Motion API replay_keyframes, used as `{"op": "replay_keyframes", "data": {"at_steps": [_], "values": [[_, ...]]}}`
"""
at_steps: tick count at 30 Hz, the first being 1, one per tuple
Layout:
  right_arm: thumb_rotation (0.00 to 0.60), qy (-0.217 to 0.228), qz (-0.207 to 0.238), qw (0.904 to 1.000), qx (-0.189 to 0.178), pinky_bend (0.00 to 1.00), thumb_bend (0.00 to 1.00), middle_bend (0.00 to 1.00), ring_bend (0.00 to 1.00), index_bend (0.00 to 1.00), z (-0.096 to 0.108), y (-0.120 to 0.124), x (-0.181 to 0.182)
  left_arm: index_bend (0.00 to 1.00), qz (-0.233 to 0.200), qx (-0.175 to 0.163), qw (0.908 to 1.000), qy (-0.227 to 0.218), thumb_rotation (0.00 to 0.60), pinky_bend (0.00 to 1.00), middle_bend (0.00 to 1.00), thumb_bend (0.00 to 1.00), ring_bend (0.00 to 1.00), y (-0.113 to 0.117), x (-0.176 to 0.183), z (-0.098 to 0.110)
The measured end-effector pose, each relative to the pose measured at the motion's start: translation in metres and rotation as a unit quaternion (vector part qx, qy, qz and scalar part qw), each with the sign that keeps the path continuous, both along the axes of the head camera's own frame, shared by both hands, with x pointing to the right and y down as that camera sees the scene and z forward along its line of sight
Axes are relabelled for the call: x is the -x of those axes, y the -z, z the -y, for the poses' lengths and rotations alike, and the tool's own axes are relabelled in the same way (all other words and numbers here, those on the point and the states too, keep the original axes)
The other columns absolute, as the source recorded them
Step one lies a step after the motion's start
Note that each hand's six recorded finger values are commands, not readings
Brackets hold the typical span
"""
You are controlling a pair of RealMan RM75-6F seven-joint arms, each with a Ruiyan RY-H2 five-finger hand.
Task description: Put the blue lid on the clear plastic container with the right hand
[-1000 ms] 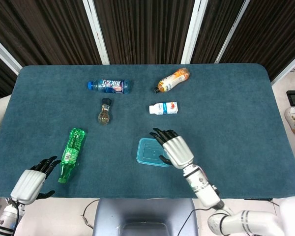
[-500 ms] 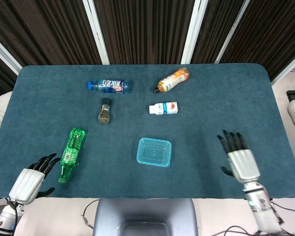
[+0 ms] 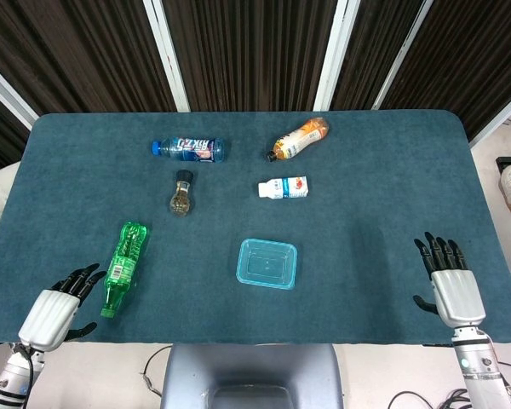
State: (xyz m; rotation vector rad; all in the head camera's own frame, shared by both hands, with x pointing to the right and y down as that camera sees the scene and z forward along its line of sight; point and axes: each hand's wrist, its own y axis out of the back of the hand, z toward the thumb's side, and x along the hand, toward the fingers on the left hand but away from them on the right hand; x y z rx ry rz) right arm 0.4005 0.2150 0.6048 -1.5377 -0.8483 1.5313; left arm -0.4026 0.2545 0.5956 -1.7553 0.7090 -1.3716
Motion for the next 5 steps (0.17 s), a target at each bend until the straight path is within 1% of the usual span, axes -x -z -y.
{"op": "replay_keyframes", "data": {"at_steps": [5], "values": [[0.600,0.004,0.001,1.0000,0.001,0.06,0.22,0.00,0.00,0.00,-0.0015,-0.0002,0.0009,0.16,0.000,0.001,1.0000,0.000,0.600,0.45,0.10,0.31,0.16,-0.0002,-0.0003,-0.0003]]}}
